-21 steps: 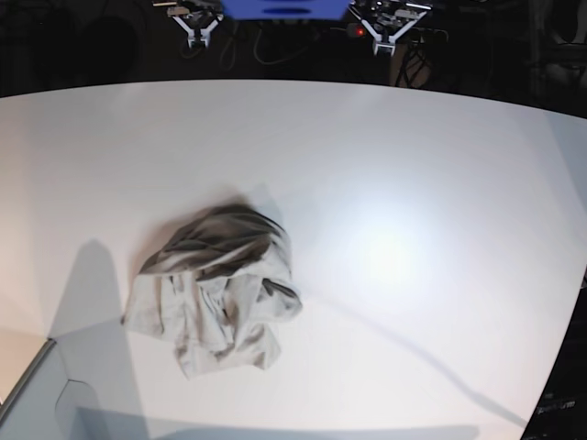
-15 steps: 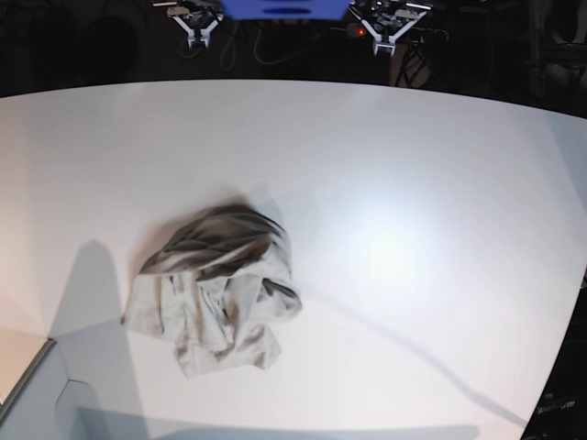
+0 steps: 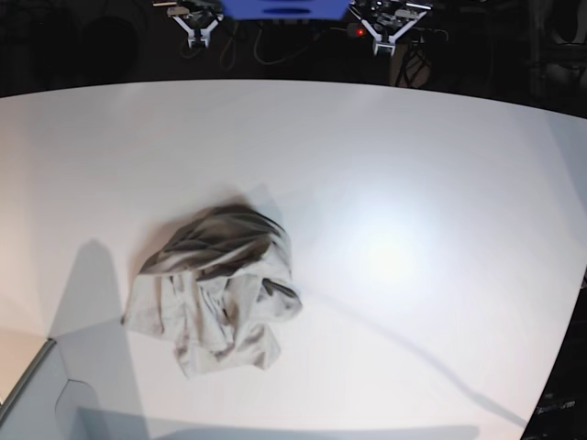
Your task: Layout the t-shirt on the table in an organized manner, then fold the t-shirt properly
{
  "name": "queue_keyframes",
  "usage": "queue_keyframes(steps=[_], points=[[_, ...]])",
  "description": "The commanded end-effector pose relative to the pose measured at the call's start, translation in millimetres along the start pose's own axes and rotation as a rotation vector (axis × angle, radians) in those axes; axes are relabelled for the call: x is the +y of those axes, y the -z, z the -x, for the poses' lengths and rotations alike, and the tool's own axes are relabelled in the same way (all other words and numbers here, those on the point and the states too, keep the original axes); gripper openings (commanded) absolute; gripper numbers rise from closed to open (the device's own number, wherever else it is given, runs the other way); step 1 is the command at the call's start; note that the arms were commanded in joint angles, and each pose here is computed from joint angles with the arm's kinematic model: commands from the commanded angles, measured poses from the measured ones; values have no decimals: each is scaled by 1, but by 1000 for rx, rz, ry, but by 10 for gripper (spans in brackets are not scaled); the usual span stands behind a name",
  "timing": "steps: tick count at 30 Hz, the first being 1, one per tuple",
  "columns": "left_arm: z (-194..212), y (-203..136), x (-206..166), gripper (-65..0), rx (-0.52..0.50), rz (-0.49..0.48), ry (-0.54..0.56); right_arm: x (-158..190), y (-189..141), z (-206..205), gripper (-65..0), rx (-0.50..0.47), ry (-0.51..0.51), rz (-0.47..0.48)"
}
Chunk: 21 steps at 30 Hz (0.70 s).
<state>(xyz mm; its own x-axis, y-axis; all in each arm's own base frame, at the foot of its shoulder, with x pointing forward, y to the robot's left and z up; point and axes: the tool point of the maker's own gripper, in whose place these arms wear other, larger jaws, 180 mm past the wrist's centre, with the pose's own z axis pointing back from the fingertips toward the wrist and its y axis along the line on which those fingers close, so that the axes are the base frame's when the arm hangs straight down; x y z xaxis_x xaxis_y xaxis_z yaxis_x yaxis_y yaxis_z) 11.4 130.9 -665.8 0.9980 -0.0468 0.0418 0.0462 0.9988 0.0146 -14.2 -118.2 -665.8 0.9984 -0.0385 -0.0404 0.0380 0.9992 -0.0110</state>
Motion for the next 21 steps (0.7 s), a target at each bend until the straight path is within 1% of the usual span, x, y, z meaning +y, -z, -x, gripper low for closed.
queue_keyframes(steps=[1,21], points=[[1,0,0,-650,2,-5,-3,2,0,3,-650,8,1,-21],[5,0,-1,-650,9,-3,-3,2,0,3,-650,8,1,-21]])
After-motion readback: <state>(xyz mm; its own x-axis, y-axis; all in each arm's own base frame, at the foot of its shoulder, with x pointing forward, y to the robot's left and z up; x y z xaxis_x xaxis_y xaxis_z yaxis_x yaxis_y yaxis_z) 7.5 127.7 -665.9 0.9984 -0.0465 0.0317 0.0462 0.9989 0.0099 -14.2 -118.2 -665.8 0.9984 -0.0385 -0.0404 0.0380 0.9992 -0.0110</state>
